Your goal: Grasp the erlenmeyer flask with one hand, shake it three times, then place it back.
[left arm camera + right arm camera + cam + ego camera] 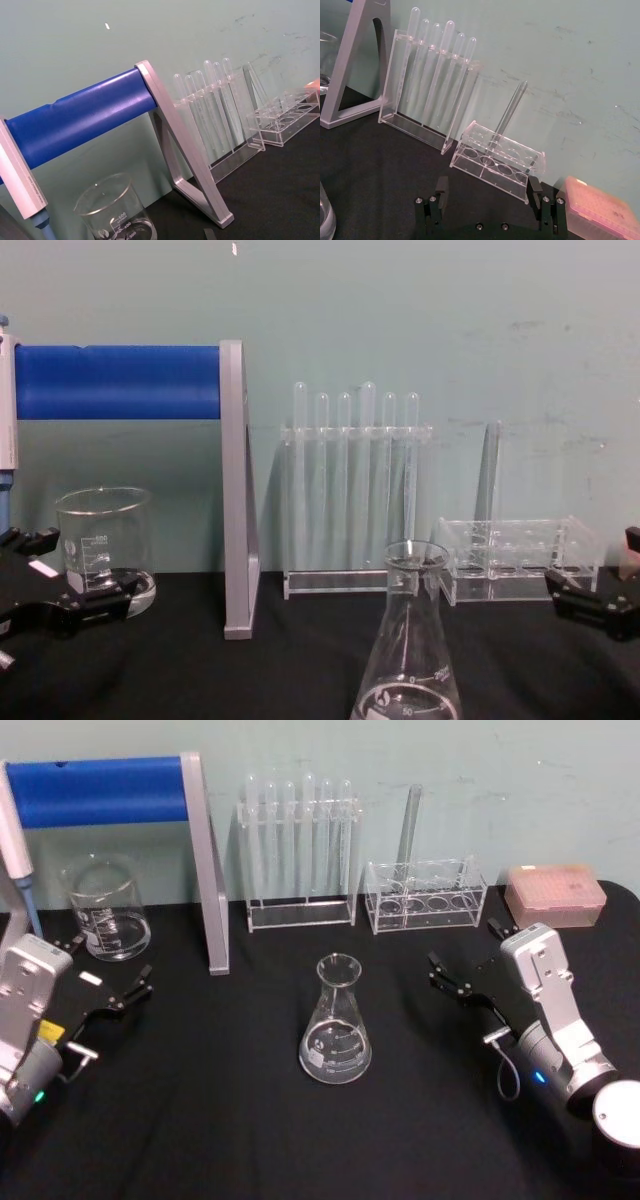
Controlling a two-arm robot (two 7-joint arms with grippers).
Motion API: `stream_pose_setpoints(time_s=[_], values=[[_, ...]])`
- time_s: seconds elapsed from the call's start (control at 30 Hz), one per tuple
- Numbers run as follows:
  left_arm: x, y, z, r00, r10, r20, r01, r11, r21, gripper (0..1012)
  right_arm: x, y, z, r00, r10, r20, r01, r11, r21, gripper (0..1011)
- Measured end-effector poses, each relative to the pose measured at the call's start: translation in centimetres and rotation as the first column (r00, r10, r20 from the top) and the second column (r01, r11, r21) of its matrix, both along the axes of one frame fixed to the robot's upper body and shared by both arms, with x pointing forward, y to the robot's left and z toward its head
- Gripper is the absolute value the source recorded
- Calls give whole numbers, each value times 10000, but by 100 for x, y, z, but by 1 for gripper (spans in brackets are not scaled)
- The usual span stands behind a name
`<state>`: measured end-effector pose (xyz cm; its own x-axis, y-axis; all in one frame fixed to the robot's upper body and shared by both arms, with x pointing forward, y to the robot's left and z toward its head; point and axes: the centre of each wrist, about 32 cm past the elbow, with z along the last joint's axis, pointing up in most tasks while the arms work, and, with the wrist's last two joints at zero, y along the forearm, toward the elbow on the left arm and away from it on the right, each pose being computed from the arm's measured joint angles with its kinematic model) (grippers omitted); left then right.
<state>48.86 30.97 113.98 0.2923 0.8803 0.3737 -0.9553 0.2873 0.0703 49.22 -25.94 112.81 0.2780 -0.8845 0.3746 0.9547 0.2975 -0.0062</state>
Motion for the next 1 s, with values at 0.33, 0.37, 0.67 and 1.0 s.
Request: stream_pose_setpoints(time_s=[0.33,0.37,0.67,1.0], values=[[0,0,0,10000,-1,0,1,10000,0,1001,0,1,2,10000,5,-3,-5,10000,9,1000],[0,0,0,10000,-1,0,1,10000,0,1001,0,1,2,10000,5,-4,-5,10000,9,1000],[0,0,0,10000,0,0,0,10000,0,1001,0,1,2,10000,3,-12,-3,10000,13,1000],[0,0,0,10000,0,1,0,10000,0,1001,0,1,2,10000,3,-12,-3,10000,12,1000]])
